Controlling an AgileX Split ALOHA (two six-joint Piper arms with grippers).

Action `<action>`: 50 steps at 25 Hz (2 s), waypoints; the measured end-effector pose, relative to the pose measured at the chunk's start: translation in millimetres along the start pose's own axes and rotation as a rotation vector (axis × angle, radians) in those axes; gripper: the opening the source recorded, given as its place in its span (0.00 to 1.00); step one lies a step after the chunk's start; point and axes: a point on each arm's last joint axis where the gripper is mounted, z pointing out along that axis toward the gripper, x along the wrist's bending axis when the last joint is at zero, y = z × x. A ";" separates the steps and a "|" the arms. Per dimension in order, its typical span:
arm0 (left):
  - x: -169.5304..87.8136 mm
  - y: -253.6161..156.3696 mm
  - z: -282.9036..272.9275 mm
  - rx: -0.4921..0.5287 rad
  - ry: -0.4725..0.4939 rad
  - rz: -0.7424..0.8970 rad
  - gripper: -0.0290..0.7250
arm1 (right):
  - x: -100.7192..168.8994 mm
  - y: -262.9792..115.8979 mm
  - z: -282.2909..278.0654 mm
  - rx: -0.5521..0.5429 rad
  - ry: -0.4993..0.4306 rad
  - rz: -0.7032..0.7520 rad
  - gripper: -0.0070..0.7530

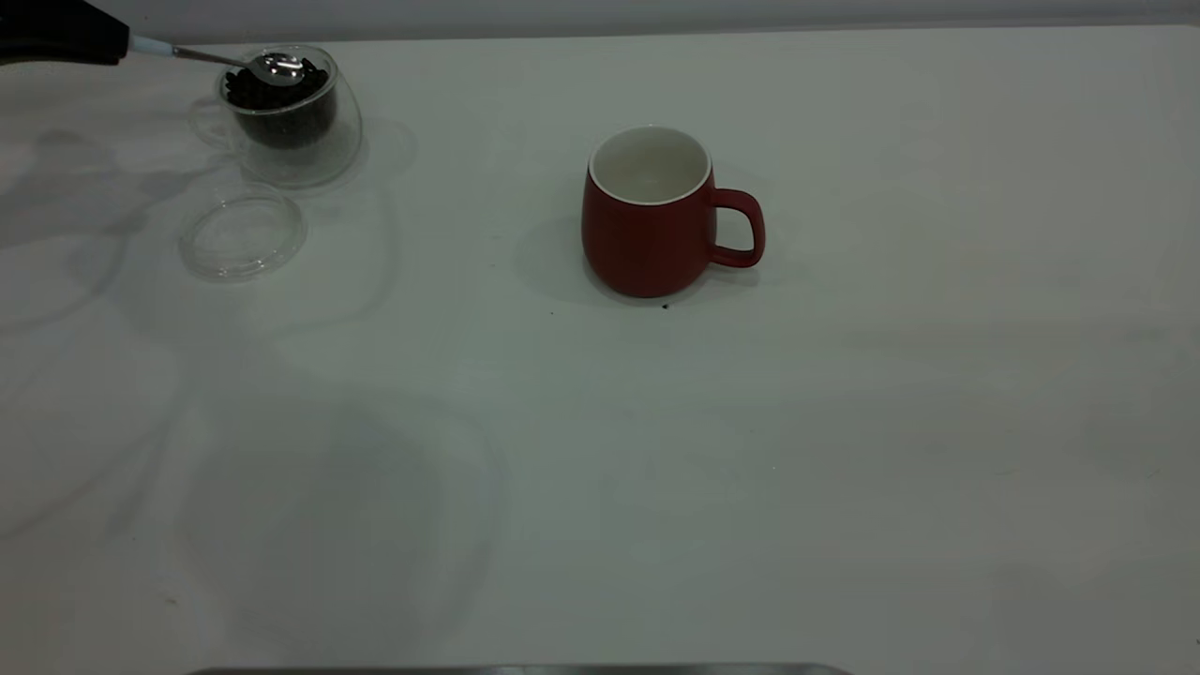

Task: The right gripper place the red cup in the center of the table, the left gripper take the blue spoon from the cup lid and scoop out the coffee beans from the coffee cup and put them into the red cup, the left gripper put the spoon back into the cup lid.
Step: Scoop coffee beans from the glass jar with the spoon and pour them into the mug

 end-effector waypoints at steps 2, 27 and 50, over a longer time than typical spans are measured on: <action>1.3 -3.3 2.7 0.013 -0.009 -0.006 0.20 | 0.0 0.0 0.0 0.000 0.000 0.000 0.79; 12.0 -14.4 -1.9 0.015 -0.039 -0.535 0.20 | 0.0 0.0 0.0 0.000 0.000 0.000 0.79; 15.5 -17.9 -22.6 -0.023 -0.150 -0.613 0.20 | 0.0 0.0 0.0 0.000 0.000 0.000 0.79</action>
